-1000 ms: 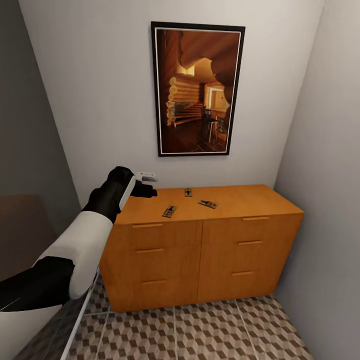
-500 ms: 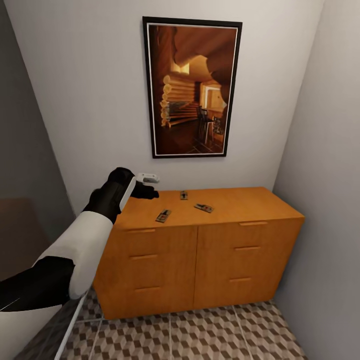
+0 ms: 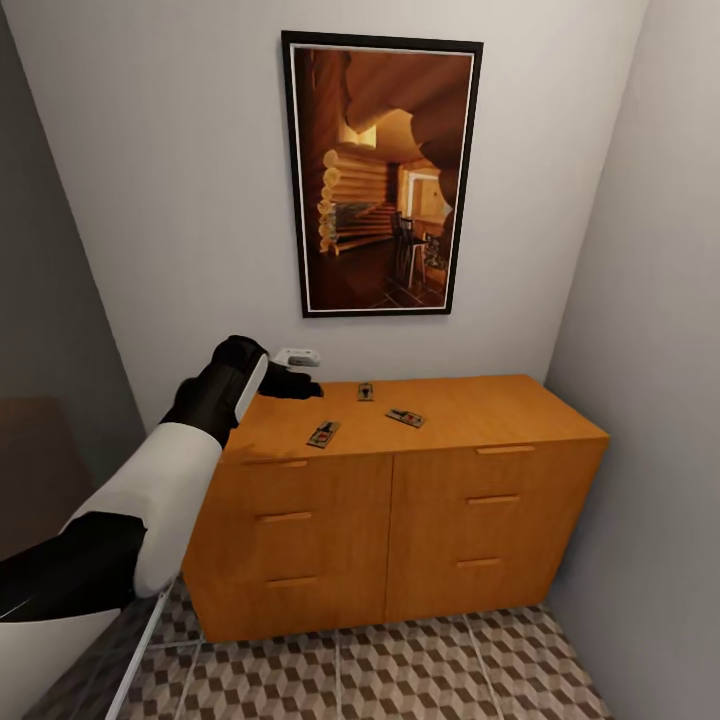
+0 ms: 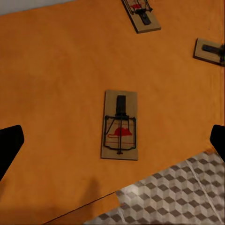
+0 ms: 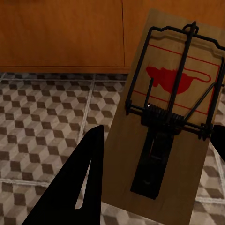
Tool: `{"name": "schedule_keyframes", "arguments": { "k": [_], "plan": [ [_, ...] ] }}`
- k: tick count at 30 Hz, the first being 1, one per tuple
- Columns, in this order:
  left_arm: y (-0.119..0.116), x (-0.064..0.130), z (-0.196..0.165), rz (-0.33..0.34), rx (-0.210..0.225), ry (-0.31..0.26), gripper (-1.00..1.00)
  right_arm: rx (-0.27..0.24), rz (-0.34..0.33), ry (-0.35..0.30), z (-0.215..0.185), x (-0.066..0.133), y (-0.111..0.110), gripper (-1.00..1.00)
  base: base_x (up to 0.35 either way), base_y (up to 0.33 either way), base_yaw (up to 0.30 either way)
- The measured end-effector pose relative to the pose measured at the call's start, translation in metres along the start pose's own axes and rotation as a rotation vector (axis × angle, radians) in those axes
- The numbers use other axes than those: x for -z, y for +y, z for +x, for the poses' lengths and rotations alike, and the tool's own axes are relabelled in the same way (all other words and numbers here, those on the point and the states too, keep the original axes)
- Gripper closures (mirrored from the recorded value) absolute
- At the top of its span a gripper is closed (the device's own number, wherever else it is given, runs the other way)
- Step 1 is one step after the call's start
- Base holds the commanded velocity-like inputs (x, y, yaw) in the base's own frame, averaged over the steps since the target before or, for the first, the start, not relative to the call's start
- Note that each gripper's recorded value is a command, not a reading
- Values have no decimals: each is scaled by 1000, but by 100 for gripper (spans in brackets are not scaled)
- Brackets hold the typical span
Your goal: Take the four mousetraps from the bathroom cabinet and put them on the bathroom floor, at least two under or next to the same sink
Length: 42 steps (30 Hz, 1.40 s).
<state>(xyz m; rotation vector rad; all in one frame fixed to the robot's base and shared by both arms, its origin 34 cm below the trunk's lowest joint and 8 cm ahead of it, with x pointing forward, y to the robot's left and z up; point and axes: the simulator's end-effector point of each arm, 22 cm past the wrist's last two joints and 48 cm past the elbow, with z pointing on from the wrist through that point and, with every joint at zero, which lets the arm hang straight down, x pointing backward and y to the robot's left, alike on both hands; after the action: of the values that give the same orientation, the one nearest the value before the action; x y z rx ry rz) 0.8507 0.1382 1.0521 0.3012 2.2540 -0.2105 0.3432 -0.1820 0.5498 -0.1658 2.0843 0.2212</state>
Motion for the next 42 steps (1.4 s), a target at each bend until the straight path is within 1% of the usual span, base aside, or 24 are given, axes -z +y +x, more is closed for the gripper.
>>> {"name": "schedule_keyframes", "arguments": {
  "k": [1, 5, 9, 18, 30, 42],
  "plan": [
    [-3, 0, 1, 28, 2, 1, -100, 0, 0, 0, 0, 0, 0, 100, 0, 0, 0],
    [-7, 2, 1, 73, 5, 1, -100, 0, 0, 0, 0, 0, 0, 100, 0, 0, 0],
    [-9, 2, 2, 91, 7, 2, -100, 0, 0, 0, 0, 0, 0, 100, 0, 0, 0],
    [-1, 4, 3, 85, 11, 3, -100, 0, 0, 0, 0, 0, 0, 100, 0, 0, 0],
    [1, 3, 3, 83, 11, 3, -100, 0, 0, 0, 0, 0, 0, 100, 0, 0, 0],
    [2, -7, 10, 84, 14, 18, -100, -4, -1, 16, 5, 2, 1, 100, 0, 0, 0]
  ]
}}
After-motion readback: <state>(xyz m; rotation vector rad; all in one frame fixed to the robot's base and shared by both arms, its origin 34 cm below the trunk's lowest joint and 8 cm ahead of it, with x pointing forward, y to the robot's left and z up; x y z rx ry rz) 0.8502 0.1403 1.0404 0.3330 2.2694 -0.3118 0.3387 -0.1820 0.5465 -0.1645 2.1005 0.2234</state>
